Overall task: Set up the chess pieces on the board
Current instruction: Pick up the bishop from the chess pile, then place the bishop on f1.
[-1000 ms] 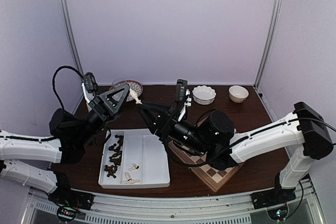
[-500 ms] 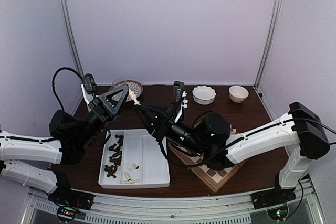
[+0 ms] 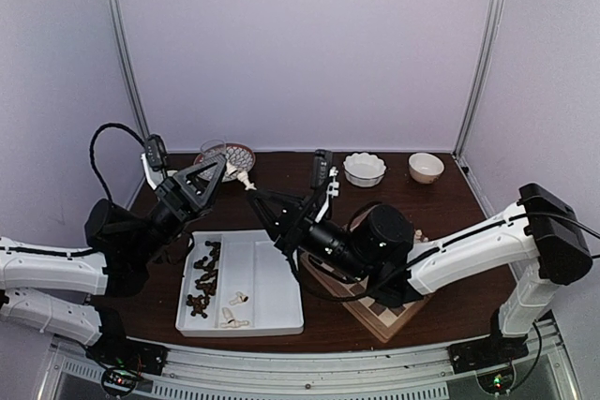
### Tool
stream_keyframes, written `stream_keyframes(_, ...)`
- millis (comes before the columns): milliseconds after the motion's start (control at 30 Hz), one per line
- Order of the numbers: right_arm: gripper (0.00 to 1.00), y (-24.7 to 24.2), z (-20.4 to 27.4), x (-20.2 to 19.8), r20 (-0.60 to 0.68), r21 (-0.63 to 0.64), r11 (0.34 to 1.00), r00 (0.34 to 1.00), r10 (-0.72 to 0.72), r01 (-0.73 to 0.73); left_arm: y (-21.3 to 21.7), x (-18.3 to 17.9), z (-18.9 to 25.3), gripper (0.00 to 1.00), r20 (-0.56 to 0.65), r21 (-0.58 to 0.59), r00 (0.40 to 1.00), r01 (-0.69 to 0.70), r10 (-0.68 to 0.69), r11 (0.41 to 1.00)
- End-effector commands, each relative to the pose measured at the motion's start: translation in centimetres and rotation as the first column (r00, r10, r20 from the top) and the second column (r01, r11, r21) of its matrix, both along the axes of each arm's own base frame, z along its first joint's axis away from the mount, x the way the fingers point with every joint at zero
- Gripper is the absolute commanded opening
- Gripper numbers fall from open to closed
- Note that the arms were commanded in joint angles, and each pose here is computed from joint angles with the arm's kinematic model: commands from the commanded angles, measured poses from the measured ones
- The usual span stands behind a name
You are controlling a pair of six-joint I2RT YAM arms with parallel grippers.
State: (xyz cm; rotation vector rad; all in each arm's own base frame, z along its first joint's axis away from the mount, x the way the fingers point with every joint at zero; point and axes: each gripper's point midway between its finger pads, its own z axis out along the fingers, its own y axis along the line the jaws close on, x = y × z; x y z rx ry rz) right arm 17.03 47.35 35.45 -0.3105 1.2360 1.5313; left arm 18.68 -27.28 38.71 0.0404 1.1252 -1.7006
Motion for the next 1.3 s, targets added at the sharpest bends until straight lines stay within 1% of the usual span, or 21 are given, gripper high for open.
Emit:
stream_keyframes(0,0.00,-2.8,0.1,0.6,-0.010,-0.064,0.995,0.997,-0.072,0.072,1.7,0.1,1.0,0.00,0.039,0.025,0.996,-0.082,0.081,0.996)
stream_keyframes(67,0.00,-4.2,-0.7,1.1,-0.017,-0.166,0.979,0.993,-0.119,0.115,2.1,0.4,0.9,0.00,0.038,0.096,0.993,-0.119,0.116,0.988)
stream_keyframes(133,0.00,-5.5,-1.8,1.9,-0.022,-0.315,0.937,0.986,-0.166,0.151,2.8,0.5,0.7,0.00,0.051,0.178,0.984,-0.176,0.170,0.968)
stream_keyframes(167,0.00,-6.1,-2.6,2.3,-0.024,-0.400,0.903,0.983,-0.180,0.156,3.1,0.8,-0.1,0.00,0.044,0.247,0.979,-0.206,0.201,0.947)
stream_keyframes(200,0.00,-6.8,-4.0,2.5,-0.028,-0.523,0.839,0.981,-0.192,0.149,3.8,0.8,-0.4,0.00,0.056,0.292,0.971,-0.239,0.233,0.926)
stream_keyframes(233,0.00,-7.6,-4.3,2.6,-0.021,-0.602,0.785,0.979,-0.201,0.148,4.5,0.9,-0.7,0.00,0.066,0.329,0.961,-0.275,0.269,0.903)
stream_keyframes(300,0.00,-9.6,-5.6,2.8,-0.001,-0.752,0.644,0.976,-0.219,0.144,6.0,1.0,-1.3,0.00,0.095,0.418,0.938,-0.343,0.334,0.841)
stream_keyframes(367,0.00,-11.7,-6.5,3.0,0.011,-0.848,0.513,0.972,-0.234,0.133,7.3,1.1,-1.9,0.00,0.151,0.508,0.909,-0.409,0.388,0.758)
stream_keyframes(433,0.00,-13.5,-6.9,3.4,0.002,-0.909,0.405,0.972,-0.237,0.101,8.4,1.4,-2.6,0.00,0.181,0.573,0.886,-0.448,0.428,0.686)
stream_keyframes(467,0.00,-14.0,-7.2,3.3,-0.011,-0.930,0.360,0.975,-0.222,0.071,8.7,1.5,-3.0,0.00,0.189,0.598,0.877,-0.460,0.442,0.657)
stream_keyframes(533,0.01,-14.5,-7.2,3.3,-0.060,-0.951,0.308,0.984,-0.169,-0.005,8.8,1.9,-3.8,0.00,0.203,0.639,0.870,-0.465,0.449,0.612)
stream_keyframes(600,0.04,-14.7,-7.2,3.4,-0.120,-0.957,0.277,0.985,-0.121,-0.083,8.4,2.2,-4.5,0.00,0.215,0.680,0.872,-0.457,0.440,0.573)
stream_keyframes(667,0.08,-15.2,-6.9,4.3,-0.145,-0.964,0.241,0.982,-0.120,-0.113,7.5,2.7,-5.3,0.00,0.223,0.720,0.879,-0.440,0.422,0.536)
stream_keyframes(733,0.11,-16.4,-7.0,5.8,-0.123,-0.982,0.163,0.980,-0.154,-0.098,6.3,3.2,-6.2,0.00,0.217,0.758,0.895,-0.406,0.390,0.510)
stream_keyframes(800,0.10,-17.9,-7.6,7.3,-0.104,-0.994,0.064,0.977,-0.185,-0.094,4.7,3.2,-7.2,0.00,0.205,0.787,0.921,-0.356,0.331,0.504)
stream_keyframes(833,0.09,-18.4,-7.9,8.1,-0.105,-0.994,0.027,0.976,-0.191,-0.101,4.0,3.3,-7.7,0.00,0.200,0.798,0.930,-0.336,0.307,0.500)
stream_keyframes(867,0.07,-18.8,-8.1,8.7,-0.123,-0.992,0.009,0.972,-0.200,-0.124,3.3,3.5,-8.3,0.00,0.196,0.808,0.937,-0.322,0.289,0.494)
stream_keyframes(900,0.04,-19.0,-8.5,9.2,-0.160,-0.987,0.008,0.966,-0.201,-0.161,2.8,3.7,-8.8,0.00,0.194,0.816,0.941,-0.312,0.278,0.486)
stream_keyframes(1000,0.01,-19.3,-9.5,10.4,-0.274,-0.961,0.014,0.945,-0.180,-0.276,1.1,4.5,-10.2,0.00,0.201,0.827,0.947,-0.302,0.251,0.474)
stream_keyframes(1133,0.00,-21.4,-12.6,13.0,-0.303,-0.936,-0.095,0.913,-0.272,-0.339,-0.8,5.3,-12.5,0.00,0.219,0.844,0.952,-0.295,0.214,0.448)
stream_keyframes(1267,0.00,-22.9,-15.7,15.3,-0.348,-0.904,-0.126,0.874,-0.338,-0.409,-2.2,5.4,-14.9,0.00,0.236,0.873,0.961,-0.274,0.141,0.403)
